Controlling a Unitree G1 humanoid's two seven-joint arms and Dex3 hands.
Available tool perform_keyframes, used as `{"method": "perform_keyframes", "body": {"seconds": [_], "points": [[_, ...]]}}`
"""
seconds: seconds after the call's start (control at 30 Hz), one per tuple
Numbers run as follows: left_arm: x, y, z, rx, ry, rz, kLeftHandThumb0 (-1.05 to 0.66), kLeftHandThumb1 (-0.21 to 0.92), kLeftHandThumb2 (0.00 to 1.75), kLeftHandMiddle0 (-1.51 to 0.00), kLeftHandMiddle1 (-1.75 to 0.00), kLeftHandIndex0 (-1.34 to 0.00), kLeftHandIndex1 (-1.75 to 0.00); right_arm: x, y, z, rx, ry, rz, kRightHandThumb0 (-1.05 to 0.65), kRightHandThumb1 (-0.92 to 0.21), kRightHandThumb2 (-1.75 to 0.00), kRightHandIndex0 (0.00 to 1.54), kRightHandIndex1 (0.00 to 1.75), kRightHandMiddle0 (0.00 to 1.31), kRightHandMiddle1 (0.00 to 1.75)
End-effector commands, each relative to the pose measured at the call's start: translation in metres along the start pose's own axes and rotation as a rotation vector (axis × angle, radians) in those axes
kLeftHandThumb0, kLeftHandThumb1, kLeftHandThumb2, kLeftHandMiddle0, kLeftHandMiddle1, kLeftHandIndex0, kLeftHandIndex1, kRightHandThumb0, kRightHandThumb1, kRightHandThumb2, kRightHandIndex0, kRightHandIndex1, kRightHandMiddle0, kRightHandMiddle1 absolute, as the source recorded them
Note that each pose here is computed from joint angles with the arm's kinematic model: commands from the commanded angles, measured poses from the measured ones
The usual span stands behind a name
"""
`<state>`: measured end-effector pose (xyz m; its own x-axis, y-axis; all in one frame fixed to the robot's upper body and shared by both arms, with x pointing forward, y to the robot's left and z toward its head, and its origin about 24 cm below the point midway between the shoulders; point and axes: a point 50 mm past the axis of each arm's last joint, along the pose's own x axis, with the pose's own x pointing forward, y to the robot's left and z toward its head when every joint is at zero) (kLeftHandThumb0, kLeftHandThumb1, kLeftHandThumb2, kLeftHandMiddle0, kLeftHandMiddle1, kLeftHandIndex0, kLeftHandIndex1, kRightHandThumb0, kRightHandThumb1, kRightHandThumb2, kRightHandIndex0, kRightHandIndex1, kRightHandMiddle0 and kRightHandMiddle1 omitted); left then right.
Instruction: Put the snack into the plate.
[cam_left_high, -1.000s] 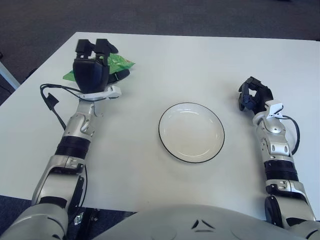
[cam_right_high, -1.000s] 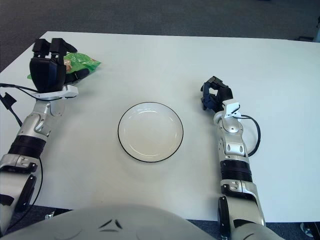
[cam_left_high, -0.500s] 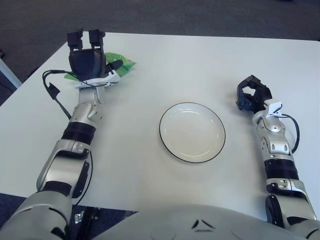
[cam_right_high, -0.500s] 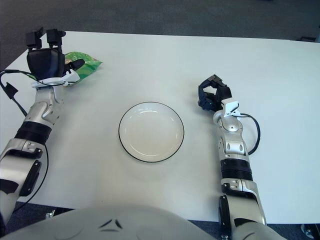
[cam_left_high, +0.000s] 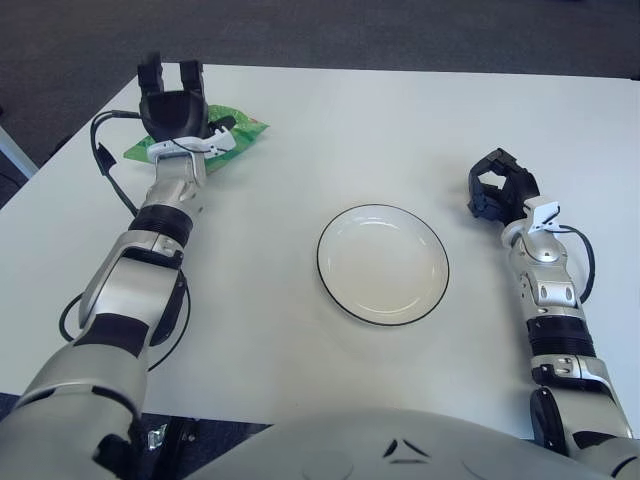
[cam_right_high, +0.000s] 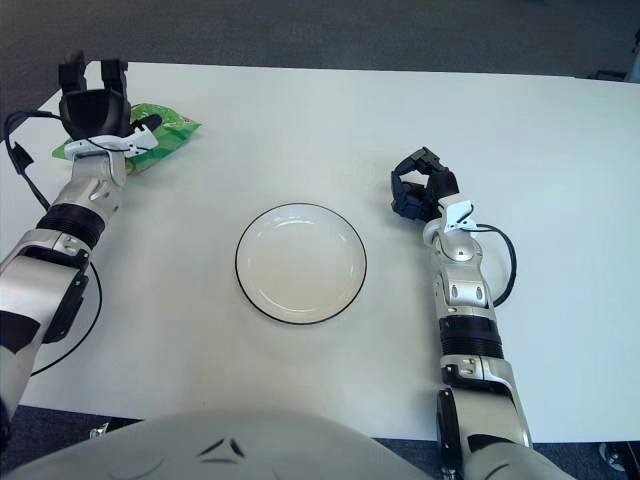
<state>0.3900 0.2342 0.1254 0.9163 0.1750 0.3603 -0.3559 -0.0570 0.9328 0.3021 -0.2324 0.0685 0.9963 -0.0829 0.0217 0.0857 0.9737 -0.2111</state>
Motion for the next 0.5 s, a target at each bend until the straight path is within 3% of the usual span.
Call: {"method": "perform_keyframes", "body": {"seconds": [0.0,0.47], "points": [[0.0086,0.0052,0.0044,-0.004,-0.012,-0.034,-1.05,0.92,0.9,0.0,-0.21,0.0,-0.59,-0.016,0.008,-0.0388,-0.026,0.197,0.053,-0.42,-0.55,-1.03,1.14,1.75,0.44,1.75],[0.0112,-0.0037,0.0102,-0.036,-0.016,-0.278,-1.05,0.92,0.97,0.0,-0.11,0.0,-0.52,-0.0175,0.0081,-0.038,-0.042,0.214,0.06,-0.42,-0.55,-1.02,1.13,1.75,0.43,1.75]]}}
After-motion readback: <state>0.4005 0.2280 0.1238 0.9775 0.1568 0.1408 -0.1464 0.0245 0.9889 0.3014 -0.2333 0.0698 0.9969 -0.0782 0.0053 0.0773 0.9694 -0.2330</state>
